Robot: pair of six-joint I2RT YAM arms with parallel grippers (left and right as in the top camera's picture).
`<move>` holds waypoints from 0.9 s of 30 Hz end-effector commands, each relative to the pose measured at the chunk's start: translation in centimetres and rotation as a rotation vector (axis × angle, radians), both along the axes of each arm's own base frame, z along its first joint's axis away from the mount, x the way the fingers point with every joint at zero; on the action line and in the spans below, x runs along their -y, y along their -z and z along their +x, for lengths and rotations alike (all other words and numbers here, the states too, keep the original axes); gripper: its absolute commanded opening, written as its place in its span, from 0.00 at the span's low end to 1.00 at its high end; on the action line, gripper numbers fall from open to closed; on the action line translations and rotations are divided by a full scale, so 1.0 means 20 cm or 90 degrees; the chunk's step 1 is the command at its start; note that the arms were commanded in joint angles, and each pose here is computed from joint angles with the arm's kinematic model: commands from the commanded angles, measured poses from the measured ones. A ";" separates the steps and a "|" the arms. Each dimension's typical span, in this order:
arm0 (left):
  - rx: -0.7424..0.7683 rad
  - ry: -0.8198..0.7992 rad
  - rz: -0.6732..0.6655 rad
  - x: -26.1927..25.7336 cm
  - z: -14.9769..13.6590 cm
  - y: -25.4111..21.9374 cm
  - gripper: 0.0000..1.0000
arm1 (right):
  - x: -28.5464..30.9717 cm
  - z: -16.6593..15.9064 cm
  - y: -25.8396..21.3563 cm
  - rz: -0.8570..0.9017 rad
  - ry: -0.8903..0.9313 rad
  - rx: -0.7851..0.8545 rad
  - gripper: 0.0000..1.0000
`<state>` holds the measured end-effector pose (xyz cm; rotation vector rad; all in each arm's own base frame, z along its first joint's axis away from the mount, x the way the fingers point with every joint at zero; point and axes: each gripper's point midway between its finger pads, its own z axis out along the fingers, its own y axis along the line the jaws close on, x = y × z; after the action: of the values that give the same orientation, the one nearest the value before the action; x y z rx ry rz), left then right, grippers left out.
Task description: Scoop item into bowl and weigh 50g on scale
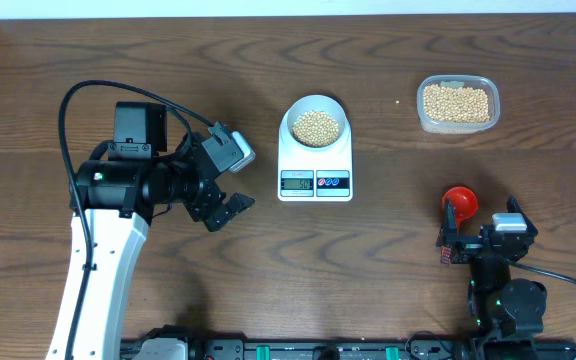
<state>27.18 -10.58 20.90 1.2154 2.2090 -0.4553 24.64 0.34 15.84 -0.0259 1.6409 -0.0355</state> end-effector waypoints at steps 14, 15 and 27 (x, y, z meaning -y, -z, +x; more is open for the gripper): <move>0.019 0.000 -0.009 0.00 0.02 -0.06 0.99 | 0.01 0.00 0.01 -0.006 0.000 -0.004 0.99; 0.019 0.000 -0.009 0.00 0.02 -0.06 0.99 | 0.01 0.00 0.01 -0.006 -0.001 -0.004 0.99; 0.019 0.000 -0.009 0.00 0.02 -0.06 0.99 | -0.01 0.00 0.01 -0.006 -0.011 -0.002 0.99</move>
<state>27.18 -10.58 20.90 1.2154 2.2090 -0.4553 24.64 0.24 15.74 -0.0289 1.6448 -0.0305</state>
